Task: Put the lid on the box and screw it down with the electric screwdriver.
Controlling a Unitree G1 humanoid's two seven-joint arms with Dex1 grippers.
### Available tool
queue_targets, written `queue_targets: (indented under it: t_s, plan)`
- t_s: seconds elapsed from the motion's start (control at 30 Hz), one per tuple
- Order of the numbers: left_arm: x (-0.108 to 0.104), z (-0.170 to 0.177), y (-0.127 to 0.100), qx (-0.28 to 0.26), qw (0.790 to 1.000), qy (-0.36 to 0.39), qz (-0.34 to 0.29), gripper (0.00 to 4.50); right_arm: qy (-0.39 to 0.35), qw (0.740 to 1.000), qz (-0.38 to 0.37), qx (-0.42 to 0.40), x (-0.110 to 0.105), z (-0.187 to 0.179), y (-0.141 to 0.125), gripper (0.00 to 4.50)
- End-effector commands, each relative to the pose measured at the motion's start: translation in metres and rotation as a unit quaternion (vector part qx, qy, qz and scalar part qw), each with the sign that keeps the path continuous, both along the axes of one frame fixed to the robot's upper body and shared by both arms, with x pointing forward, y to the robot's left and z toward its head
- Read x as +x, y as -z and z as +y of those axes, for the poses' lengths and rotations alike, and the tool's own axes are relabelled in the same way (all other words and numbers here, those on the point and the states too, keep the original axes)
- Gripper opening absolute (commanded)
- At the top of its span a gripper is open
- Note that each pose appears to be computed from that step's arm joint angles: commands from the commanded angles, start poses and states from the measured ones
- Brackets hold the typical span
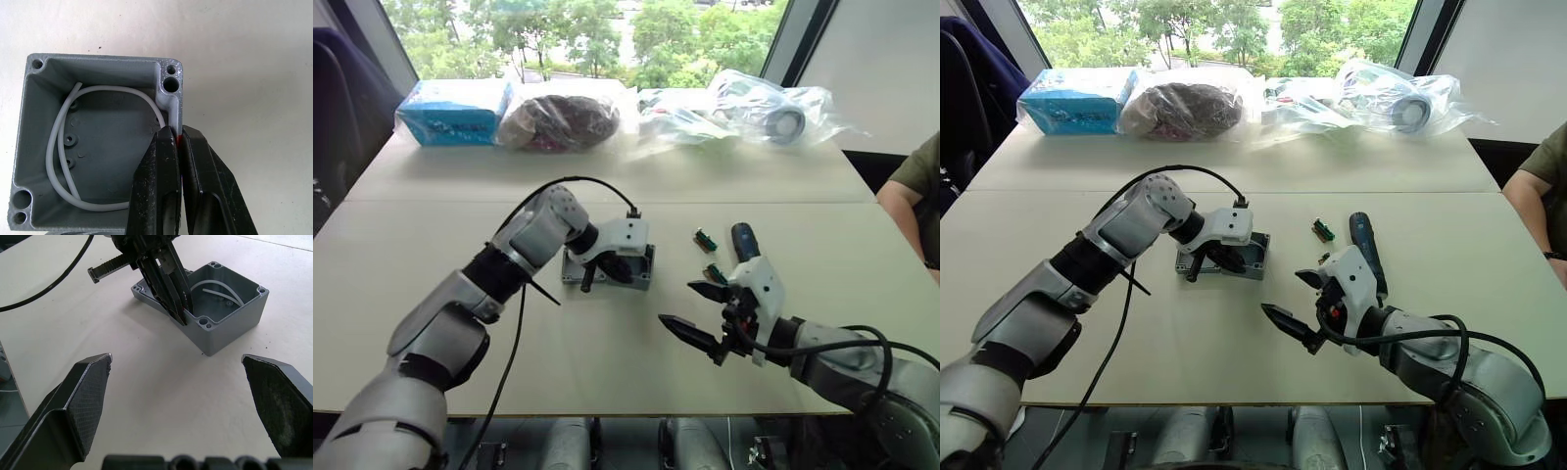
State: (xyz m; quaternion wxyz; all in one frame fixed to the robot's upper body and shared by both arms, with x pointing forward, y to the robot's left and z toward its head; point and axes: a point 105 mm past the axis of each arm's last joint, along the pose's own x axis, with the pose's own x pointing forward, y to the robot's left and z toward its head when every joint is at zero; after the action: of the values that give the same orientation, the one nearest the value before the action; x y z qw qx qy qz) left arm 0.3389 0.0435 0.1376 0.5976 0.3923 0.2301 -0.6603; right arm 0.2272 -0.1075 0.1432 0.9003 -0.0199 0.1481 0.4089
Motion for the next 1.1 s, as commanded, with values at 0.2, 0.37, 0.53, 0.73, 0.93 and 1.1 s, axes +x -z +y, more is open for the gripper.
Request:
queue_targets:
  t_s: [0.2,0.37,0.53,0.73,0.93,1.1]
  plan:
    - [0.008,-0.010,-0.051,-0.053,0.988,0.139,-0.046,0.14,-0.009,1.000,-0.015,-0.001,-0.009,-0.005,-0.010,4.50]
    - [-0.004,-0.009,-0.044,-0.026,0.975,0.217,-0.047,0.14,-0.003,1.000,-0.012,-0.003,-0.011,-0.009,-0.009,4.50]
    - [-0.008,-0.010,-0.031,0.008,0.963,0.263,-0.052,0.14,0.008,1.000,-0.009,-0.003,-0.016,-0.010,-0.008,4.50]
    - [0.003,-0.017,-0.050,-0.022,0.972,0.229,-0.048,1.30,0.024,1.000,-0.007,-0.002,-0.021,-0.012,-0.006,4.50]
    - [0.017,-0.018,-0.050,-0.011,0.981,0.182,-0.063,3.76,0.020,1.000,-0.006,0.001,-0.020,-0.010,-0.005,4.50]
    - [0.020,-0.019,-0.036,0.003,0.984,0.168,-0.058,3.76,0.010,1.000,-0.009,-0.001,-0.016,-0.009,-0.008,4.50]
